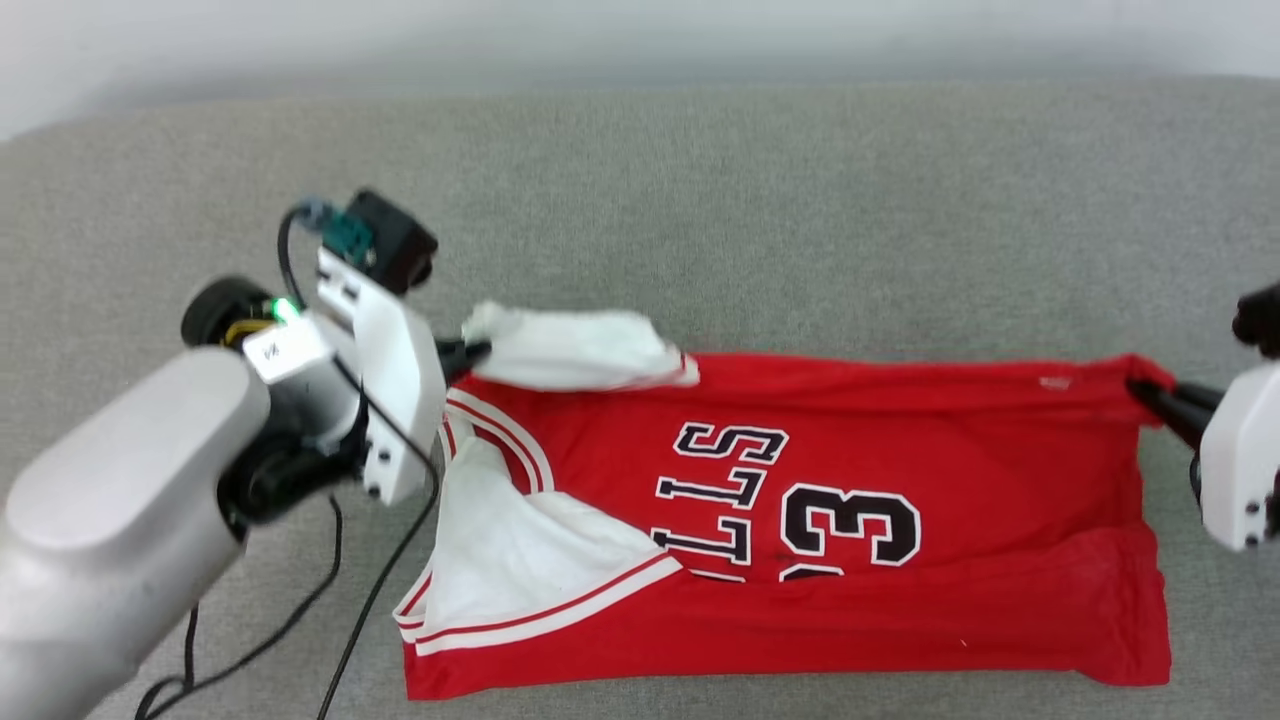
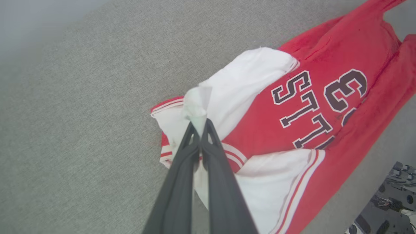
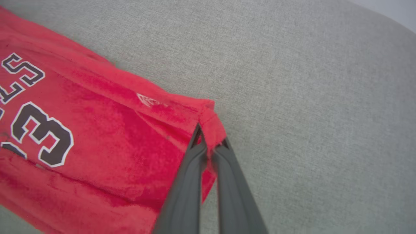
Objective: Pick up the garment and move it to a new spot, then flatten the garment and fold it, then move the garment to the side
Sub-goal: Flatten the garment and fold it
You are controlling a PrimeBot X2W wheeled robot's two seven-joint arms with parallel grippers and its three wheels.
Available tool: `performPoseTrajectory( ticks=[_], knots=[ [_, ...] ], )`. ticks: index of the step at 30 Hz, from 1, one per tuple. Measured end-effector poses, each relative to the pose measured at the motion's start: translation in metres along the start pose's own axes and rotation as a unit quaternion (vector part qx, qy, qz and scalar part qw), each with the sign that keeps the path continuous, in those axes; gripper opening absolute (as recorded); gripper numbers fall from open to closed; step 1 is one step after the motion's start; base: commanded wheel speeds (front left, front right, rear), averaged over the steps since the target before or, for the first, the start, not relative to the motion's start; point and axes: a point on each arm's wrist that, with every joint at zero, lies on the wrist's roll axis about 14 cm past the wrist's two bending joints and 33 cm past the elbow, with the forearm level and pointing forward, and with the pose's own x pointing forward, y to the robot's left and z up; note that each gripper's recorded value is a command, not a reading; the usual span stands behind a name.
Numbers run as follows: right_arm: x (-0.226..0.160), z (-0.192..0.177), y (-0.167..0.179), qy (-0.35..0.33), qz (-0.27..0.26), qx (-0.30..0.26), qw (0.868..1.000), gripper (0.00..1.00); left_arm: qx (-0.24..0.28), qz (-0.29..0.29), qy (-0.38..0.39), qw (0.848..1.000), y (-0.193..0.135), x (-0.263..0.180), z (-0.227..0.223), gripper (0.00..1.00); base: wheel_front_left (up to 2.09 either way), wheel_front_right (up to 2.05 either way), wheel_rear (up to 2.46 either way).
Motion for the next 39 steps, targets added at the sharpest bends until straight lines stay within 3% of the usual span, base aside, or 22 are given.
performPoseTrajectory(
  ticks=[11,18,22,23,24,25,32,35,39],
  knots=[
    [-0.033,-0.053,0.025,-0.013,0.018,0.042,0.999,0.0,-0.064,0.004,0.018,0.998,-0.031,-0.03,-0.066,0.0,0.0,0.0,0.0],
    [-0.04,-0.106,0.038,0.041,0.023,0.079,0.996,0.0,-0.107,-0.001,0.068,0.992,-0.044,-0.026,-0.119,0.0,0.0,0.0,0.0],
    [-0.037,-0.117,0.044,0.062,0.027,0.093,0.993,0.0,-0.122,0.0,0.079,0.989,-0.045,-0.019,-0.132,0.0,0.0,0.0,0.0],
    [-0.037,-0.115,0.046,0.059,0.027,0.099,0.993,1.0,-0.131,0.001,0.068,0.989,-0.046,-0.017,-0.131,0.0,0.0,0.0,0.0],
    [-0.038,-0.113,0.046,0.056,0.028,0.099,0.993,1.0,-0.132,0.004,0.06,0.989,-0.045,-0.017,-0.129,0.2,0.0,0.0,0.0],
    [-0.039,-0.108,0.045,0.048,0.027,0.099,0.994,1.0,-0.127,0.009,0.05,0.991,-0.044,-0.018,-0.127,1.0,0.0,0.0,0.0],
    [-0.059,-0.057,0.034,-0.033,0.031,0.14,0.989,1.0,-0.116,0.066,-0.058,0.989,-0.031,-0.031,-0.099,1.0,0.0,0.0,0.0],
    [-0.068,-0.036,0.023,-0.066,0.028,0.169,0.983,1.0,-0.115,0.094,-0.12,0.982,-0.027,-0.038,-0.081,1.0,0.0,0.0,0.0],
    [-0.075,-0.037,0.006,-0.061,0.013,0.192,0.979,1.0,-0.107,0.144,-0.192,0.965,-0.015,-0.047,-0.063,1.0,0.0,0.0,0.0]
  ],
)
